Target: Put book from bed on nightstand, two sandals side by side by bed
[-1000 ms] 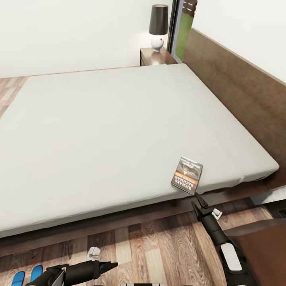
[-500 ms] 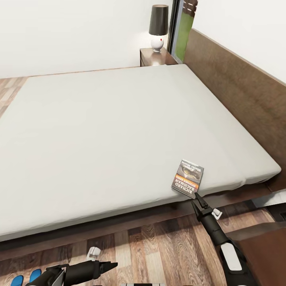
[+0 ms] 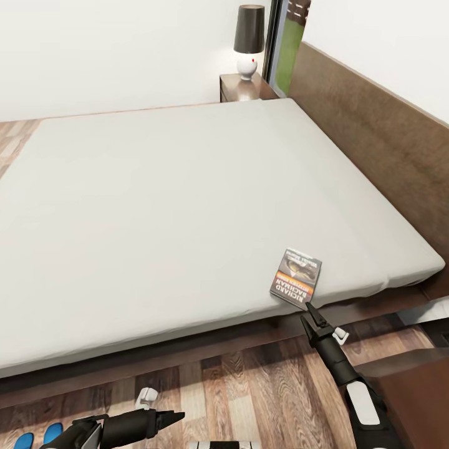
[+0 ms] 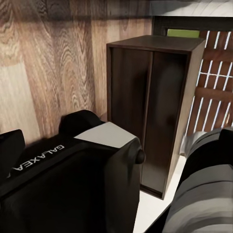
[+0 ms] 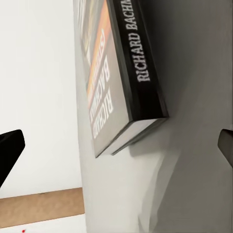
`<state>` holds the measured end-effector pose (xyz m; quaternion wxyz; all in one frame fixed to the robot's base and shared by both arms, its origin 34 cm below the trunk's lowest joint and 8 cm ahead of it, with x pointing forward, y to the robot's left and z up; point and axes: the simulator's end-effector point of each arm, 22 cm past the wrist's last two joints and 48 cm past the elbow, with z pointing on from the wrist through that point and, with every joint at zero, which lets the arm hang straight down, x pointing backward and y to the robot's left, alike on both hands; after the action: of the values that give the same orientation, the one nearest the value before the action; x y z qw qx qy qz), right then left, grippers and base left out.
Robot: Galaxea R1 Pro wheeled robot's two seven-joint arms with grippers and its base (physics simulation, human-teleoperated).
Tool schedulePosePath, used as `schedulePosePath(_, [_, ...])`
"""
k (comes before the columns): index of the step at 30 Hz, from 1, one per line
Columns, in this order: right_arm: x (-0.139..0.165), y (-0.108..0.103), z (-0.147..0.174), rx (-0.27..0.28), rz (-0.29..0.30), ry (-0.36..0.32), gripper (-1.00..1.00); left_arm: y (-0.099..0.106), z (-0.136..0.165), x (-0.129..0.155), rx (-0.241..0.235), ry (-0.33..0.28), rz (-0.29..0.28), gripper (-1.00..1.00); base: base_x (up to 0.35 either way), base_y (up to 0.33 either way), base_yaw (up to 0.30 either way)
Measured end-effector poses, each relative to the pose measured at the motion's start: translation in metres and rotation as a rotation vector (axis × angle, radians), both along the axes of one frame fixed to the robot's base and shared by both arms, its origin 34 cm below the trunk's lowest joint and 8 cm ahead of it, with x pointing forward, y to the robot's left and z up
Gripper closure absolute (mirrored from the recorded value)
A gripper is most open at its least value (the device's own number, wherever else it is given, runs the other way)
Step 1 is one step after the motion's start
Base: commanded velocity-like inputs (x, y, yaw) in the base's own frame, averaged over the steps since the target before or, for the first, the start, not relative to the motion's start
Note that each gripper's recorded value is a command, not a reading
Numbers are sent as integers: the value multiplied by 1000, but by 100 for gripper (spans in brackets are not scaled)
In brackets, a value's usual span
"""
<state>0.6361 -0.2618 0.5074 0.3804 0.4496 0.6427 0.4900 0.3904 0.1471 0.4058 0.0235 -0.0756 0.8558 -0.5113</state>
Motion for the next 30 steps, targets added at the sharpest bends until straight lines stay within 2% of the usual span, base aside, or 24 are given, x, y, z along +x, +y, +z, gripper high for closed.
schedulePosePath(14, [0,0,-2,1,0,0,-100,0,-2,0,-1,-1,0,-100,1,0,0])
schedulePosePath(20, [0,0,-2,0,0,0,-100,0,-1,0,-2,-2,-1,-100,167,0,0])
schedulePosePath(30, [0,0,-2,1,0,0,-100,0,-2,0,-2,-1,-1,-100,21,0,0])
